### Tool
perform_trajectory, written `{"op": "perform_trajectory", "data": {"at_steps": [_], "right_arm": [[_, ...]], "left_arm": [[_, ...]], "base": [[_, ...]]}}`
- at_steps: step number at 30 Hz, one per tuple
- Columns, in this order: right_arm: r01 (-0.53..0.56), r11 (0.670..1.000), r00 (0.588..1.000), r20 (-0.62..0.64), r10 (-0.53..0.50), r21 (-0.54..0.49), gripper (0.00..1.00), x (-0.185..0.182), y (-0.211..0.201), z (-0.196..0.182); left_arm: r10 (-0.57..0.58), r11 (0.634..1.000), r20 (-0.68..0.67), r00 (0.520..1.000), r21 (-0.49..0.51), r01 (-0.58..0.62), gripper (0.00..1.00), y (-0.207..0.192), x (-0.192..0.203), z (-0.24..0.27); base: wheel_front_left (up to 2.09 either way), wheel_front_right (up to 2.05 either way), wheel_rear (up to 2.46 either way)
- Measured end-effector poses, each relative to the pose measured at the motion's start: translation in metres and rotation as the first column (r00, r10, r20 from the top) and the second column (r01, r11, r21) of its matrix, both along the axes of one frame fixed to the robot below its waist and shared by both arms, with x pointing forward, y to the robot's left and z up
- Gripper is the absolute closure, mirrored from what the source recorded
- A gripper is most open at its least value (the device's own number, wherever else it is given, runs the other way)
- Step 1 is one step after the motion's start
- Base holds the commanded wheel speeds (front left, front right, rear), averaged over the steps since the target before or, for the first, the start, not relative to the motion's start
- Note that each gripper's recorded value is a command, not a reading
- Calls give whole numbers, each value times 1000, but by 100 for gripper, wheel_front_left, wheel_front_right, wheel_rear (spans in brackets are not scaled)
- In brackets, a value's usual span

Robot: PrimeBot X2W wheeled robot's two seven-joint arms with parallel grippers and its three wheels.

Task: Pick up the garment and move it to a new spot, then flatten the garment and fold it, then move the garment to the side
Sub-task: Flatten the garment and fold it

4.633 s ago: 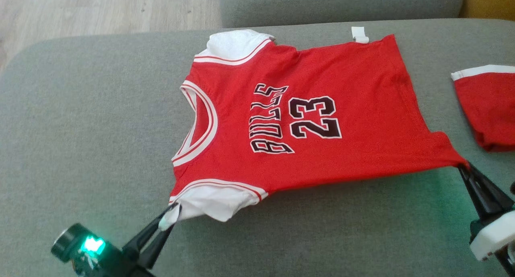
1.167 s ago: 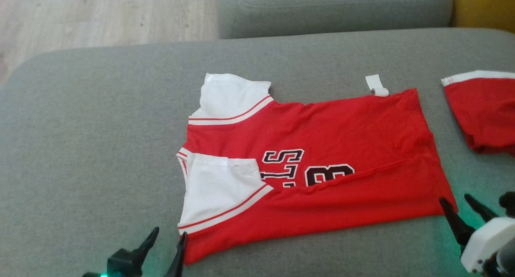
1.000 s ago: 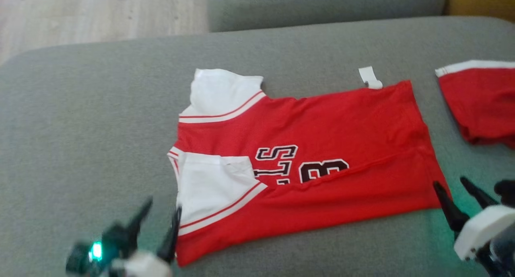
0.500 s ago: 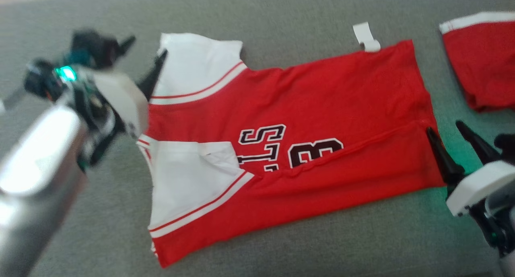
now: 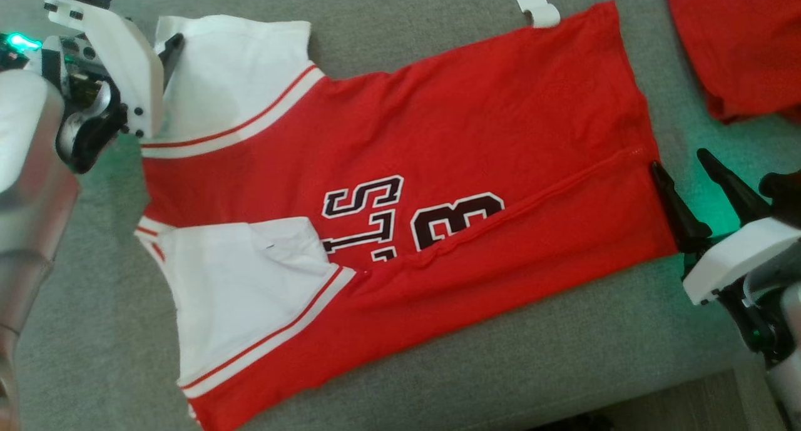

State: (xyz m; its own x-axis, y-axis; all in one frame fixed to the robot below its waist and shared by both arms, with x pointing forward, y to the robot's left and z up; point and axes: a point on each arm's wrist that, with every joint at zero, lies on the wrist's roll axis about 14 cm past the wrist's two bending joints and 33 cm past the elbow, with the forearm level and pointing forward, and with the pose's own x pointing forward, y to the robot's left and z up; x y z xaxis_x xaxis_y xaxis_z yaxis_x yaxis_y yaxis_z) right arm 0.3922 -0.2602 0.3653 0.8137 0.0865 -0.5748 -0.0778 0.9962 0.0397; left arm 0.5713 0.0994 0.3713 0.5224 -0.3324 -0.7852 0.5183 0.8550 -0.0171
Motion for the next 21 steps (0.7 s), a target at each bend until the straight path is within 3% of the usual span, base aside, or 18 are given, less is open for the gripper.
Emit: {"op": "perform_trajectory", "data": {"at_steps": [4, 5, 6, 7, 8, 13, 21], "right_arm": [[16, 1000, 1000, -16, -16, 0, 0, -4, -5, -6], [19, 1000, 1000, -19, -19, -1, 0, -4, -6, -7], [19, 1000, 1000, -22, -19, -3, 0, -4, -6, -8], [18, 1000, 1000, -22, -18, -5, 0, -3, -7, -8], [18, 1000, 1000, -20, -18, -5, 0, -1, -7, -8], [-4, 1000, 1000, 15, 4, 11, 0, 17, -3, 2], [-102, 992, 995, 12, 102, 76, 0, 84, 29, 30]], "left_arm": [[-10, 1000, -6, 1000, 4, 10, 0, -3, 6, -8], [-10, 1000, -1, 1000, 4, 10, 20, -3, 9, -8], [-12, 1000, 1, 1000, 5, 12, 54, -4, 10, -8], [-18, 1000, 7, 1000, 3, 18, 70, -5, 11, -8], [-26, 1000, 13, 1000, 3, 26, 100, -6, 12, -8], [-41, 999, 54, 998, -4, 41, 100, -7, 11, -6], [-92, 995, 154, 984, -24, 97, 100, -16, 16, 24]], "base": [[0, 0, 0], [0, 0, 0], [0, 0, 0], [0, 0, 0], [0, 0, 0], [0, 0, 0], [0, 0, 0]]}}
